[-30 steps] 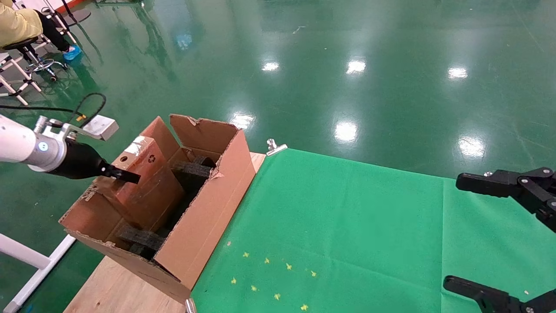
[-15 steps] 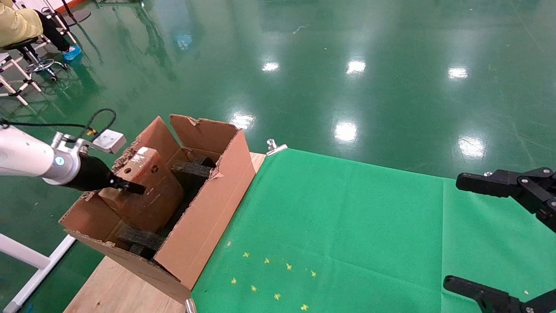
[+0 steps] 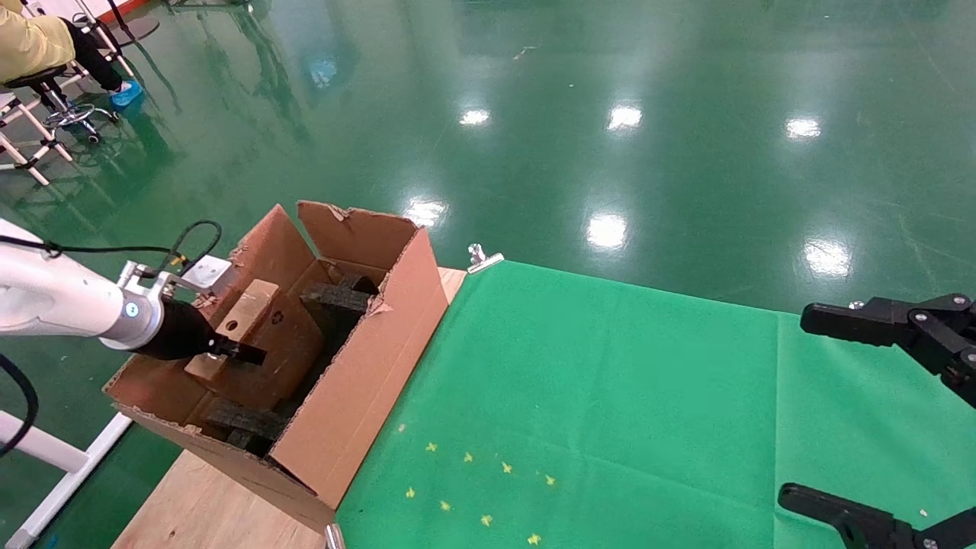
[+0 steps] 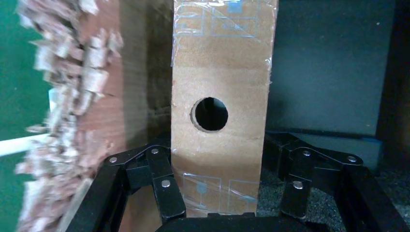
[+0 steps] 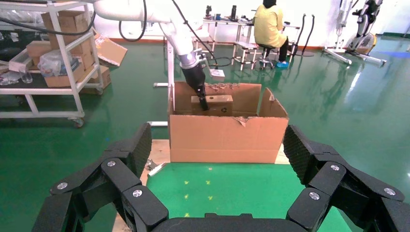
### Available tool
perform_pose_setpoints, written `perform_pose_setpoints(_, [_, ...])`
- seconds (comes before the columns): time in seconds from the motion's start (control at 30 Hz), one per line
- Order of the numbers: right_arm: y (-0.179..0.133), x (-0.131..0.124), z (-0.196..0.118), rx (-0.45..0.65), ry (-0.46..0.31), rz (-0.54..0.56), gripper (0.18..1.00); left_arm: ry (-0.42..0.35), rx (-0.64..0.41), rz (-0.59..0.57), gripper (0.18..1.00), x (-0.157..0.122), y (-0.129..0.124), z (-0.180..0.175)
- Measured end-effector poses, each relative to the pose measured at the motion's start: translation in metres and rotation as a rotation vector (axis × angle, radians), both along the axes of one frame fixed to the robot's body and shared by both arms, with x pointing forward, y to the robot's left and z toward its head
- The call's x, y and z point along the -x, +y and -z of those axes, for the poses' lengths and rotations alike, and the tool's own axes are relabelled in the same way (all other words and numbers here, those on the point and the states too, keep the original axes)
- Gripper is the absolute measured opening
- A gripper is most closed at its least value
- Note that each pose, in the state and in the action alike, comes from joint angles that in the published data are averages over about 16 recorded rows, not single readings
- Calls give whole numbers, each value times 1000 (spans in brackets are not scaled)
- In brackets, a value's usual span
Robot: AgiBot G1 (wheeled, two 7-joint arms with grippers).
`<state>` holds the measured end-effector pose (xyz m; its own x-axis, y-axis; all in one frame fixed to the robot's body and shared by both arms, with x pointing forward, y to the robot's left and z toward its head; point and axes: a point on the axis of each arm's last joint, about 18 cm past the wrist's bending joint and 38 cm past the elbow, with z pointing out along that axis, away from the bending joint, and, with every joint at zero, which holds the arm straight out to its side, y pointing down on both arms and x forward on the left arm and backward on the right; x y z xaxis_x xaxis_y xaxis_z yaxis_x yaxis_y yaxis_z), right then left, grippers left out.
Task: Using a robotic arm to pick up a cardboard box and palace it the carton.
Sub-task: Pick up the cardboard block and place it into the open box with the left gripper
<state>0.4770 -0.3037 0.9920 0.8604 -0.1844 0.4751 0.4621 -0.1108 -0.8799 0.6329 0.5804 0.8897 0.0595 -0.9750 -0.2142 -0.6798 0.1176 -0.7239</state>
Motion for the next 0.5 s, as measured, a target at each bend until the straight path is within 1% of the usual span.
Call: perform_pose_setpoints(0.5, [0,0,0,0,0,0,1001,5,-8,-20,288,-10,-6,21])
